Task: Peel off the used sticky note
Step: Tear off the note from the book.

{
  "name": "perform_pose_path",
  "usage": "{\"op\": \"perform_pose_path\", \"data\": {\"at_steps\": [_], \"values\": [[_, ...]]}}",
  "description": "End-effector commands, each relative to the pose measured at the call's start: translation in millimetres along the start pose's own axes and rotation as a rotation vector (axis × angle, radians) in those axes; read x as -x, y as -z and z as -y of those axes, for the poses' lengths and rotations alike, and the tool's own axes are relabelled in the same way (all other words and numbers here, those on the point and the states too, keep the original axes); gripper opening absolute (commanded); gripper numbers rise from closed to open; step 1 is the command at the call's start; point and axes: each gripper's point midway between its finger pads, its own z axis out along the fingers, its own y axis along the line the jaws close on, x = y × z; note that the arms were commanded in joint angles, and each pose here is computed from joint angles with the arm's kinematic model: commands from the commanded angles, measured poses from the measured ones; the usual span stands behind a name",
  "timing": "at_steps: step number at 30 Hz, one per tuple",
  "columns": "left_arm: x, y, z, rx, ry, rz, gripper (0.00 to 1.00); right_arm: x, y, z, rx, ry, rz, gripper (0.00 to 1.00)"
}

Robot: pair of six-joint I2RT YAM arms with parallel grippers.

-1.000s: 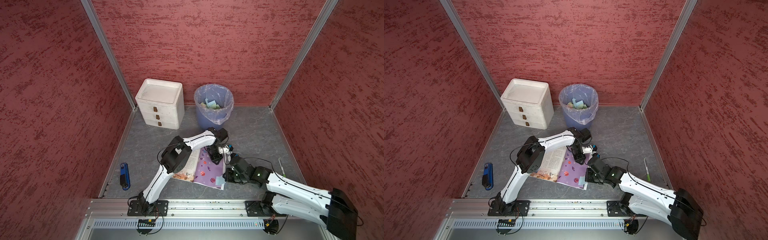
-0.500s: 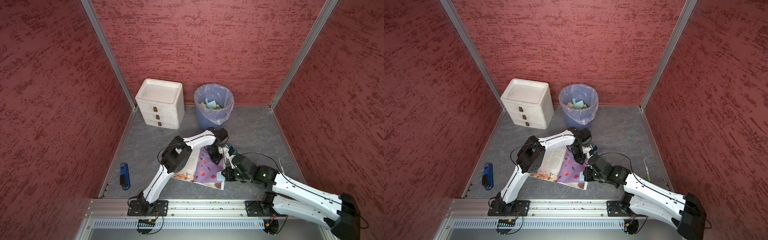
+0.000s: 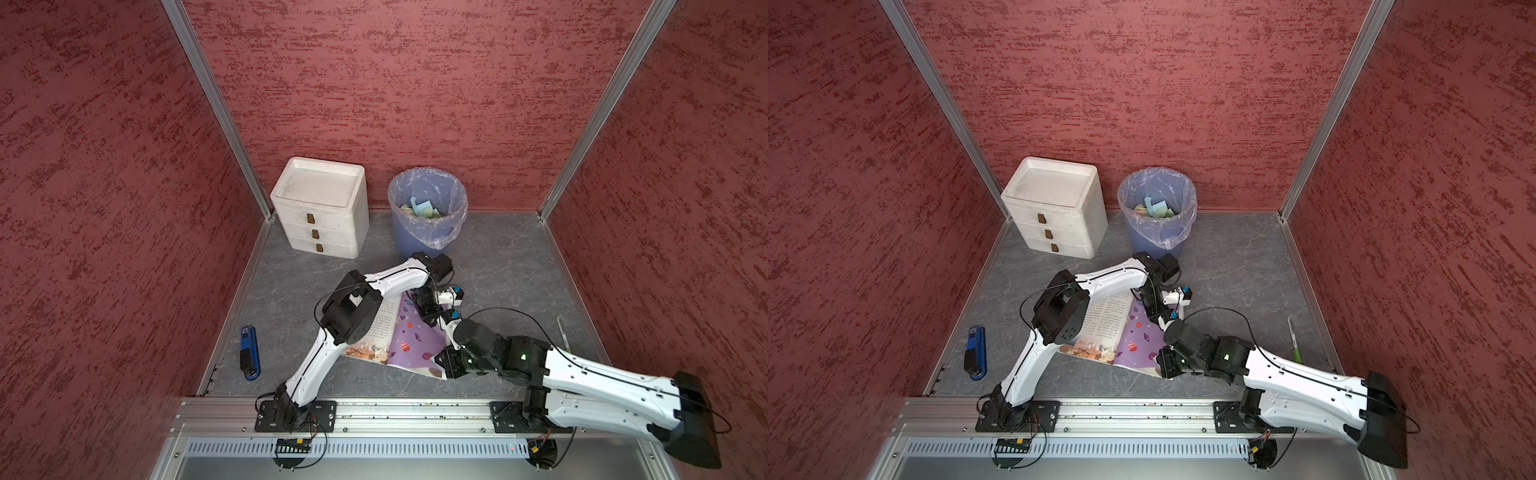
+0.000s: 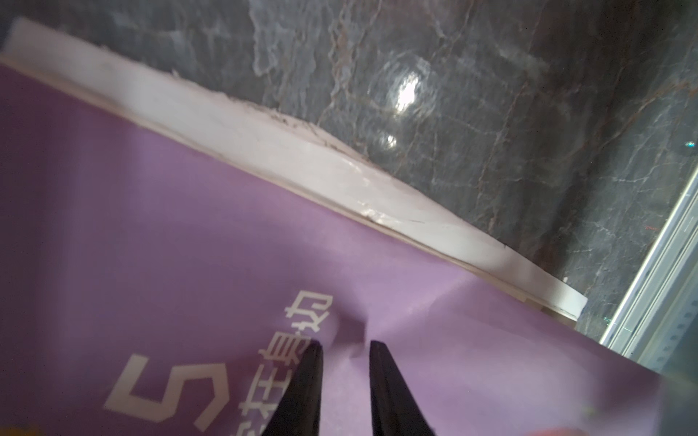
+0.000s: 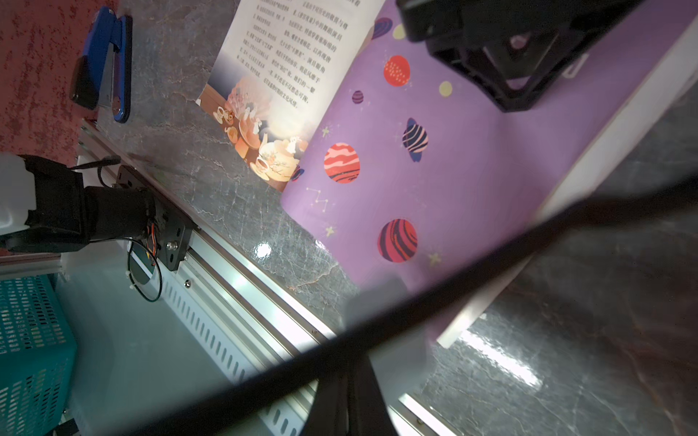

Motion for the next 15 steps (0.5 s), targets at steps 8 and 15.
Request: {"op": "perform_pose_path", "data": {"at_steps": [8,15], "values": [[-0.8,-3.8,-9.8,0.011,0.007,-0.007,0.24,6.9,21.9,-36.9,0.082,0.090,0.013,0.00],[7.8,62.6,-0.4,-0.030,0.048,0.131,0.27,69.7,142.7,-66.6,0.165,0.184,0.349,0.00]]}}
